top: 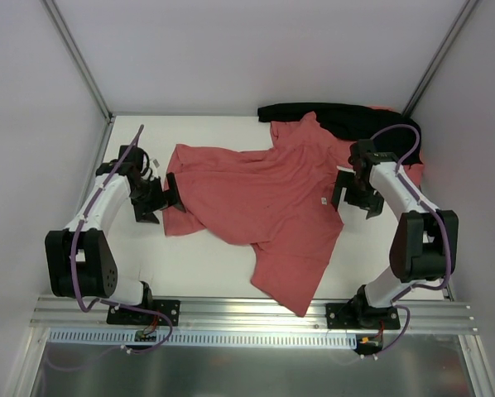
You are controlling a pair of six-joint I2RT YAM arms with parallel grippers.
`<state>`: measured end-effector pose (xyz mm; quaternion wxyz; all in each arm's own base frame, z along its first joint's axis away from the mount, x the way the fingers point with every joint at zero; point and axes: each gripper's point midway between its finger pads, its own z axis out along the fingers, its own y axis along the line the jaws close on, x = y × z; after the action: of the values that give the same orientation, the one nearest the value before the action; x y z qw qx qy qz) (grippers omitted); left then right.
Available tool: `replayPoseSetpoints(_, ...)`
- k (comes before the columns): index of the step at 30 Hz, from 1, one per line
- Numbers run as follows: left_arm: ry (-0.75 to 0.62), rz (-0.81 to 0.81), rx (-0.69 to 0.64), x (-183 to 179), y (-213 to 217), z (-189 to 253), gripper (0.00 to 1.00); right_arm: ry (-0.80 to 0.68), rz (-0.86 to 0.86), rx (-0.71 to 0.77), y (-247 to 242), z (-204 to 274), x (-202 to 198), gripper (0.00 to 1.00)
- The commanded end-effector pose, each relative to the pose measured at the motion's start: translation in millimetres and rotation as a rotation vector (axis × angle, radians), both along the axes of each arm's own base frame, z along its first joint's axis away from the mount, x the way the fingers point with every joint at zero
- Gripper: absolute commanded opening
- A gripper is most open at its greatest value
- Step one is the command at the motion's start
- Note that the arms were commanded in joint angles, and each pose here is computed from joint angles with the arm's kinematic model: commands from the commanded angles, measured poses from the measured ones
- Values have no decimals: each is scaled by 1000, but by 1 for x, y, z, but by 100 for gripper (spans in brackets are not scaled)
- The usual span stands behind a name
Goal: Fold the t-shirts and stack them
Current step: Flatten out the tshirt
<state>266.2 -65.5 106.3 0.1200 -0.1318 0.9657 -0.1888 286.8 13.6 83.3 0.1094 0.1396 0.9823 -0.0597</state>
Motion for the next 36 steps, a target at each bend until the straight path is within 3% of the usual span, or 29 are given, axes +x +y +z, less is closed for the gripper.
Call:
replayPoseSetpoints(1,123,-31,80,-36,14,-6,99,-68,10,9,2,28,5,100)
replayPoseSetpoints(6,208,-35,141,-59,25,-24,99,-99,11,20,4,37,11,99)
replayPoseSetpoints(13,328,-21,76,-58,14,-53,99,-142,6,36,7,47,17,99)
replayPoseSetpoints(21,323,24,-25,-37,-3,-79,97,-165,2,32,5,54,16,100)
replayPoseSetpoints(29,270,38,12,-22,3,-86,95,-164,6,32,4,55,17,100)
replayPoseSetpoints(31,269,36,9,-22,3,-87,85,-167,7,35,5,56,19,99)
replayPoseSetpoints(32,275,30,6,-23,2,-89,56,-173,7,35,5,58,22,99)
replayPoseSetpoints(33,278,31,5,-23,2,-90,43,-176,8,37,5,59,23,99)
replayPoseSetpoints(36,292,30,16,-25,5,-94,23,-189,10,39,6,63,26,99)
